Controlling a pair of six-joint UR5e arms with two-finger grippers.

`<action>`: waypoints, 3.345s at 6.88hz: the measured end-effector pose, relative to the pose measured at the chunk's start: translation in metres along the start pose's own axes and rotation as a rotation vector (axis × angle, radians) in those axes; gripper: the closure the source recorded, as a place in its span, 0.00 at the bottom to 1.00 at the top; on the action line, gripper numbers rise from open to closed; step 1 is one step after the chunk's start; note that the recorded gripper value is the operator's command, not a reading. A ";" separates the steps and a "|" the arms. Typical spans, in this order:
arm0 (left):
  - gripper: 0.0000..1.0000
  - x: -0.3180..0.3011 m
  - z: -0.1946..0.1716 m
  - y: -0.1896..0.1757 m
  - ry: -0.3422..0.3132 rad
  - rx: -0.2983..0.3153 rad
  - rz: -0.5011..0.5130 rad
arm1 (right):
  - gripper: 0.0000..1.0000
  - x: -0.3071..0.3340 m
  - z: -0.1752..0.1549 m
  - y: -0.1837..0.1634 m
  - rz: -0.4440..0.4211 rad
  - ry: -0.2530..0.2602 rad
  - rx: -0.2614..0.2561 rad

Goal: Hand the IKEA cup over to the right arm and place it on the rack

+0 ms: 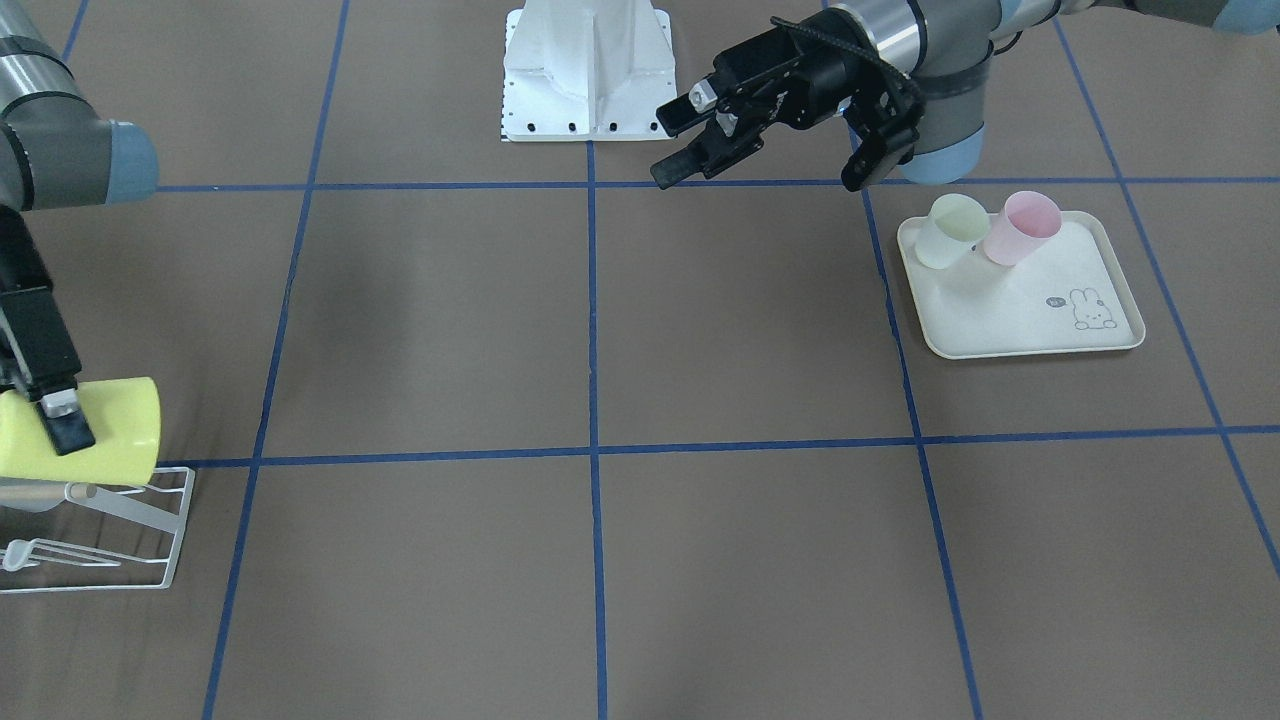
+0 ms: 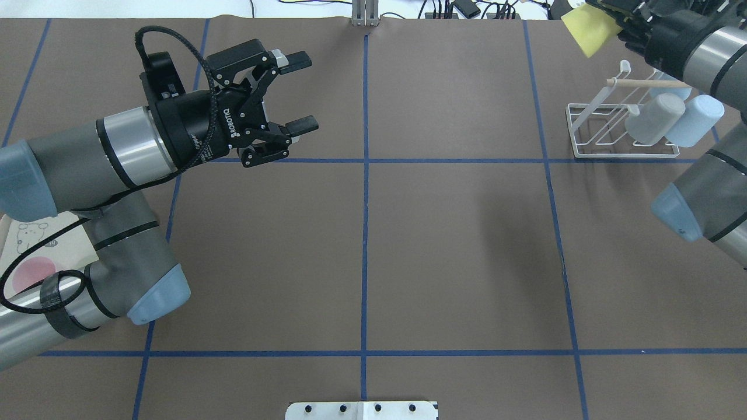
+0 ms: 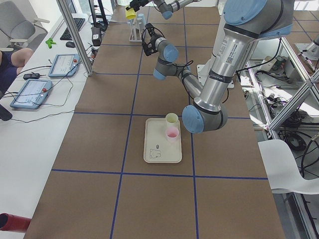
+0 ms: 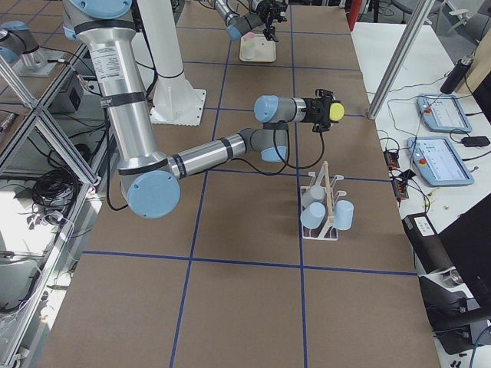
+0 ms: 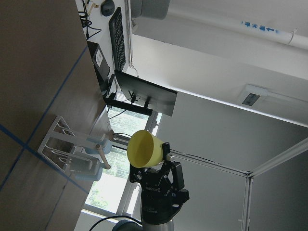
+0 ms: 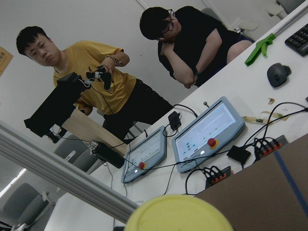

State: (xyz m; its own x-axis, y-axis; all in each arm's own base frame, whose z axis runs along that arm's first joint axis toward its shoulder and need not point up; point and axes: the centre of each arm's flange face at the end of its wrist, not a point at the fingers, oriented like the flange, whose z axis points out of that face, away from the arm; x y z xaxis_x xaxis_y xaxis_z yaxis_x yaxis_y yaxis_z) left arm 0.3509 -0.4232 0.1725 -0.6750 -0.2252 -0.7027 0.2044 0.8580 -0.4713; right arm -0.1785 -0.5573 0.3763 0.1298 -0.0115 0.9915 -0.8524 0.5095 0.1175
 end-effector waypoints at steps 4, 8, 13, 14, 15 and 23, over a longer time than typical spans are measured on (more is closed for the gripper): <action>0.00 0.000 -0.048 -0.012 -0.131 0.013 0.200 | 1.00 0.078 -0.005 -0.064 -0.506 0.334 0.070; 0.00 0.004 -0.069 -0.011 -0.216 0.024 0.300 | 1.00 0.125 0.026 -0.036 -0.673 0.460 0.033; 0.00 0.002 -0.069 -0.012 -0.219 0.027 0.300 | 1.00 0.134 0.050 -0.020 -0.687 0.475 -0.004; 0.00 0.002 -0.068 -0.012 -0.220 0.027 0.300 | 1.00 0.136 0.052 -0.019 -0.687 0.478 -0.007; 0.00 0.002 -0.068 -0.012 -0.221 0.027 0.300 | 1.00 0.139 0.052 -0.016 -0.684 0.480 -0.013; 0.00 0.001 -0.067 -0.010 -0.218 0.025 0.295 | 1.00 0.147 0.053 0.018 -0.692 0.474 -0.064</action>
State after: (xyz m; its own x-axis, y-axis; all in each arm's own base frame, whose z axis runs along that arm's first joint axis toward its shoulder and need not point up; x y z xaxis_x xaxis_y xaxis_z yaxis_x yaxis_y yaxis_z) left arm 0.3005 -0.4009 0.2121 -0.4178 -0.0648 -0.9062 0.3873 0.8896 -0.2421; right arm -0.2012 -0.5956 0.5272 0.8240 0.0158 0.5664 -0.4733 0.5687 0.6727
